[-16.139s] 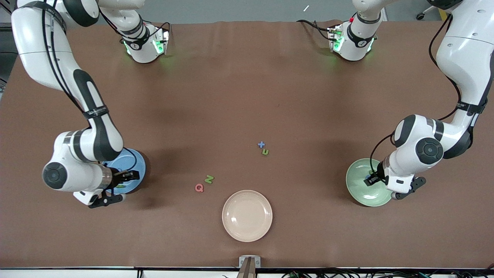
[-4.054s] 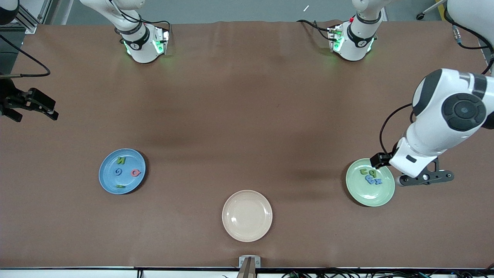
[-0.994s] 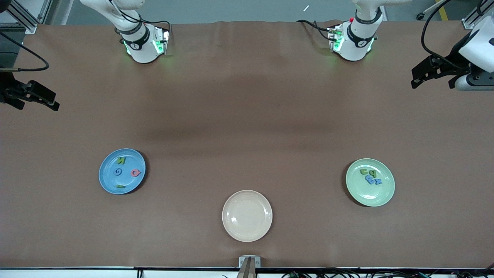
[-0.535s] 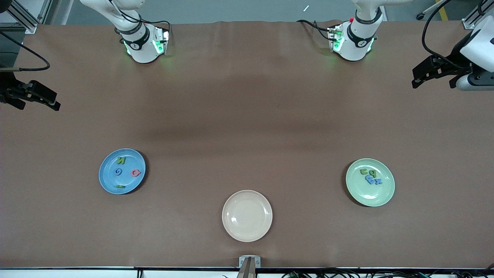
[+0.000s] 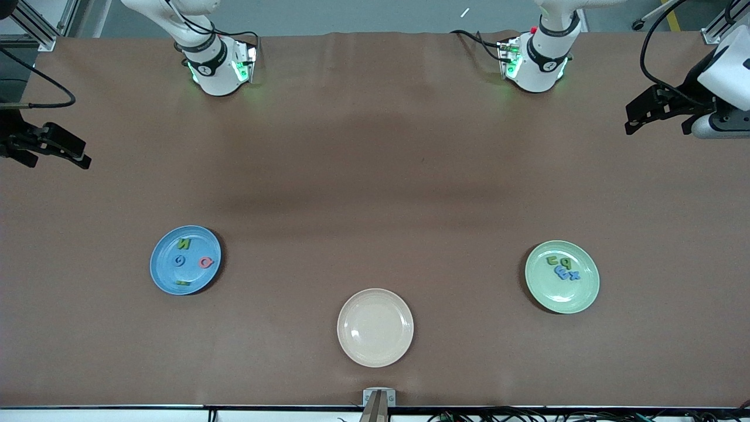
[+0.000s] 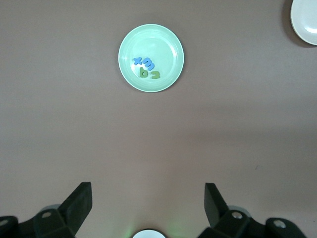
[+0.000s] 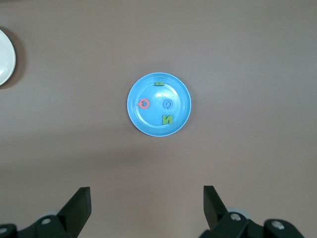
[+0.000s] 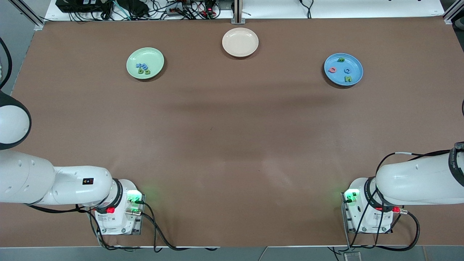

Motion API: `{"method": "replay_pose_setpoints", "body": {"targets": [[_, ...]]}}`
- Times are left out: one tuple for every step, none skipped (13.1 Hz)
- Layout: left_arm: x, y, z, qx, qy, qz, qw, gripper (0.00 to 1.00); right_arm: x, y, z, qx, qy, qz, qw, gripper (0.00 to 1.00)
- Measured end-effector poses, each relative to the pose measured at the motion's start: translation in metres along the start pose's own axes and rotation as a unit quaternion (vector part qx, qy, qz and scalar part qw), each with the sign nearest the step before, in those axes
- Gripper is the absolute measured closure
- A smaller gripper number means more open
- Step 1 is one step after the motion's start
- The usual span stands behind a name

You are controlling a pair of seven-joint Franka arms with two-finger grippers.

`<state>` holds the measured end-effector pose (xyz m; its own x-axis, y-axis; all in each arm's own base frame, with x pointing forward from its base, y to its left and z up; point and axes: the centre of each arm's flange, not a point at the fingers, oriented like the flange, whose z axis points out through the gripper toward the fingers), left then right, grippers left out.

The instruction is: Sort uppercase to blue plate, lowercase to green plate

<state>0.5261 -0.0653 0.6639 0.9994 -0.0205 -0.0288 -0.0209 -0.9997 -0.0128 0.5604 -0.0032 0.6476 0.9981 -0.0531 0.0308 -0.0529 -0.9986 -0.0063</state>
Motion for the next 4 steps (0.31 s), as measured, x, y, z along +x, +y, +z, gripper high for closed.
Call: {"method": "replay_pose_setpoints", "body": {"targets": [[0.0001, 0.0004, 0.0002, 0.0, 0.0, 0.0, 1.0, 0.0, 0.0, 0.0, 0.0, 0.0, 0.0, 0.0, 1.0, 0.0], [0.0001, 0.001, 0.0006, 0.0, -0.001, 0.001, 1.0, 0.0, 0.0, 0.0, 0.0, 0.0, 0.0, 0.0, 1.0, 0.0], [0.0, 0.002, 0.0011, 0.0, -0.002, 0.002, 1.0, 0.0, 0.0, 0.0, 0.0, 0.0, 0.0, 0.0, 1.0, 0.0], [-0.0002, 0.0033, 0.0019, 0.0, -0.003, 0.003, 1.0, 0.0, 0.0, 0.0, 0.0, 0.0, 0.0, 0.0, 1.0, 0.0]]}}
